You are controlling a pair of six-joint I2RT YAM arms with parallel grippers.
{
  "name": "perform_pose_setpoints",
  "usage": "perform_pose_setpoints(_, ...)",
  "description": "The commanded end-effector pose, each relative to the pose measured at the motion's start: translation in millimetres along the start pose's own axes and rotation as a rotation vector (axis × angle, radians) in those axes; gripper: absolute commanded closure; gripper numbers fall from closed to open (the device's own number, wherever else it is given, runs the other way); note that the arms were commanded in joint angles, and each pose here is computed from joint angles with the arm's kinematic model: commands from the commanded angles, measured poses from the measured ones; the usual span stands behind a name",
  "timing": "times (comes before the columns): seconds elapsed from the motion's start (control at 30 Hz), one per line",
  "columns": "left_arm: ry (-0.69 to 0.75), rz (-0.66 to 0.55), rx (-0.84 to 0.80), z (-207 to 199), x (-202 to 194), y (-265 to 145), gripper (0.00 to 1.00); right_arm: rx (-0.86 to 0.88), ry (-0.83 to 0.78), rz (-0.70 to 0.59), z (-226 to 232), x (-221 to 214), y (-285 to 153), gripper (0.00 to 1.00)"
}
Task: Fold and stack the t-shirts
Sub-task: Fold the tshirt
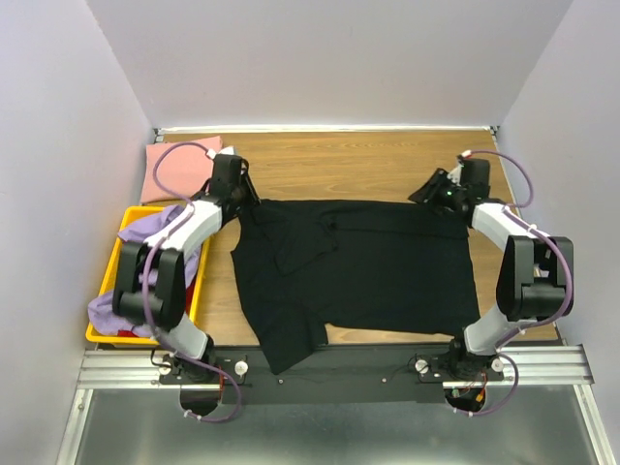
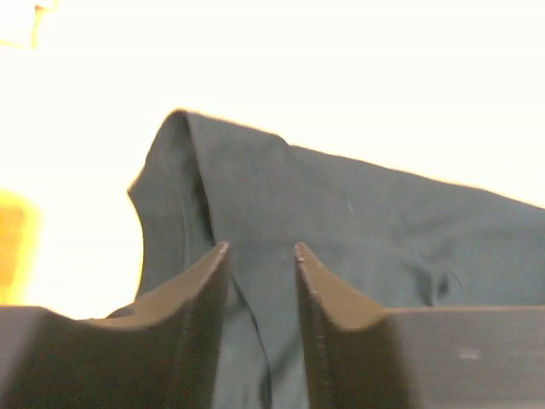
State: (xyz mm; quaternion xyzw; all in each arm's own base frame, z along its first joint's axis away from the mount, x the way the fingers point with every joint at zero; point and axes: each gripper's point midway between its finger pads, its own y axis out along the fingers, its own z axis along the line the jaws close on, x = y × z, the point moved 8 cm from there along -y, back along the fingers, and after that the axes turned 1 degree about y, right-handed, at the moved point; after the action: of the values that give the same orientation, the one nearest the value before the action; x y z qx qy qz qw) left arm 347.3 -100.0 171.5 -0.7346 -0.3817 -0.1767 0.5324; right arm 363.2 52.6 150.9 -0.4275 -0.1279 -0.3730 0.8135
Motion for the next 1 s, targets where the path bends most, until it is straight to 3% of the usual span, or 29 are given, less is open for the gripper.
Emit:
perform_pose_setpoints(0.0, 0.071, 0.031, 0.026, 2.7, 8.2, 29.2, 0.62, -0.119, 0.046, 0.003, -37.3, -1.2, -8.6, 0.48)
perform_pose_setpoints(0.23, 0.055, 0.113, 0.101, 25.8, 0.6, 82.2, 0.80, -0.282, 0.141, -0.046, -89.9, 10.5, -8.6, 0.56)
perform_pose_setpoints(0.47, 0.040, 0.167, 0.158, 52.8, -7.0, 106.7, 0.80, -0.403, 0.213, -0.039, -135.7, 14.0, 2.9, 0.56)
perform_pose_setpoints(0.7, 0.037, 0.171, 0.198, 65.0, 10.6, 121.7, 0.81, -0.519, 0.309, -0.063, -182.8, 25.3, 8.1, 0.55)
perform_pose_setpoints(0.97, 0.067, 0.167, 0.216, 62.1, 28.8, 141.6, 0.81, -0.531, 0.251, -0.082, -198.3, 53.4, 27.1, 0.54)
